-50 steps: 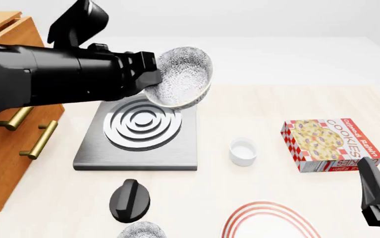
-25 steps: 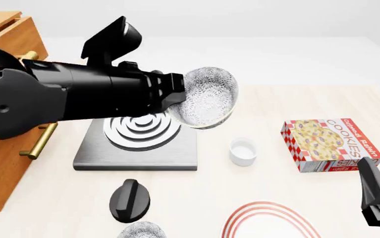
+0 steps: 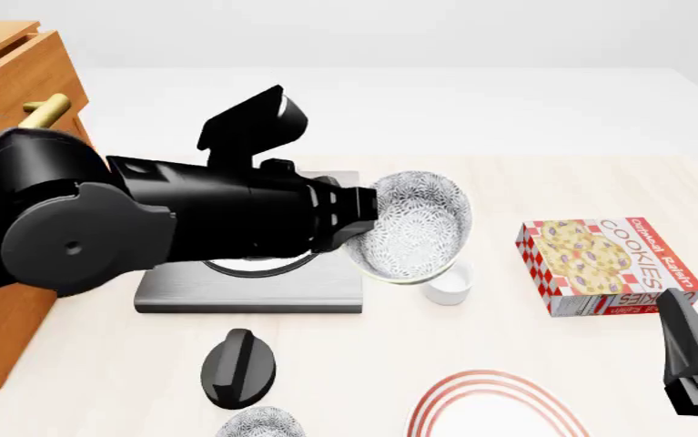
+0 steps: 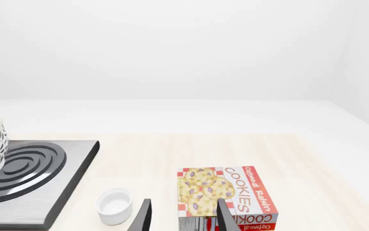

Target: Pick the akita bowl on the wooden cabinet and place it on the plate.

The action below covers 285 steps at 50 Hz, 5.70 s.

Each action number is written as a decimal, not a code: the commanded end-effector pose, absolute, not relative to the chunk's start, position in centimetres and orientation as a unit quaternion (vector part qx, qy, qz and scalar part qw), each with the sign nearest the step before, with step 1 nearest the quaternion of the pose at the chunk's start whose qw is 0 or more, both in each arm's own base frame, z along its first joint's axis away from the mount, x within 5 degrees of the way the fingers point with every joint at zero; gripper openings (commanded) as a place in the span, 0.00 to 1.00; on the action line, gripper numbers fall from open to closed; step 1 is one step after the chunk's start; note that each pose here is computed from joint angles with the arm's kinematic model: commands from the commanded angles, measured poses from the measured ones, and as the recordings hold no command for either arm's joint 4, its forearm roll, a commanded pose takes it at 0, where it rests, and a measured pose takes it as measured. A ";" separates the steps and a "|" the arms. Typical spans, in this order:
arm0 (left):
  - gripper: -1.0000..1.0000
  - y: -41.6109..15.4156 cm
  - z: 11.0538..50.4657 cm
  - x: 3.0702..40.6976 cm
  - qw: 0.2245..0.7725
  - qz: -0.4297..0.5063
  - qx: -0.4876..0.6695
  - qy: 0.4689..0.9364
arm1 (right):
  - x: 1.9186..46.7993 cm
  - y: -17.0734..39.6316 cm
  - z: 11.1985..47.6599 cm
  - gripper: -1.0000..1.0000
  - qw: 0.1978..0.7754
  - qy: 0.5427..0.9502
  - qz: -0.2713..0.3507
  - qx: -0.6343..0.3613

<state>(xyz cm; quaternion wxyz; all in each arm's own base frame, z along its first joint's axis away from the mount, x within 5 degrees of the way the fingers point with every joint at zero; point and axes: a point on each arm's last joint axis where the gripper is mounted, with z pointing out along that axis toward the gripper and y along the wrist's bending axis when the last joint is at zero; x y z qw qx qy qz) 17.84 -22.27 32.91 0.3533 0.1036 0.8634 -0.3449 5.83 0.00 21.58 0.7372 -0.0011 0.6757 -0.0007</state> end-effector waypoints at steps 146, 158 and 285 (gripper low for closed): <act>0.00 -31.2 19.0 15.7 0.224 -0.345 0.100 0.906 | 5.8 0.0 21.6 1.00 0.737 0.676 -0.001 -0.001; 0.00 -31.6 18.1 15.5 0.218 -0.343 0.099 0.908 | 5.8 0.0 21.6 1.00 0.737 0.676 -0.001 -0.001; 1.00 -31.8 18.0 15.1 0.225 -0.345 0.124 0.903 | 5.8 0.0 21.6 1.00 0.737 0.676 -0.001 -0.001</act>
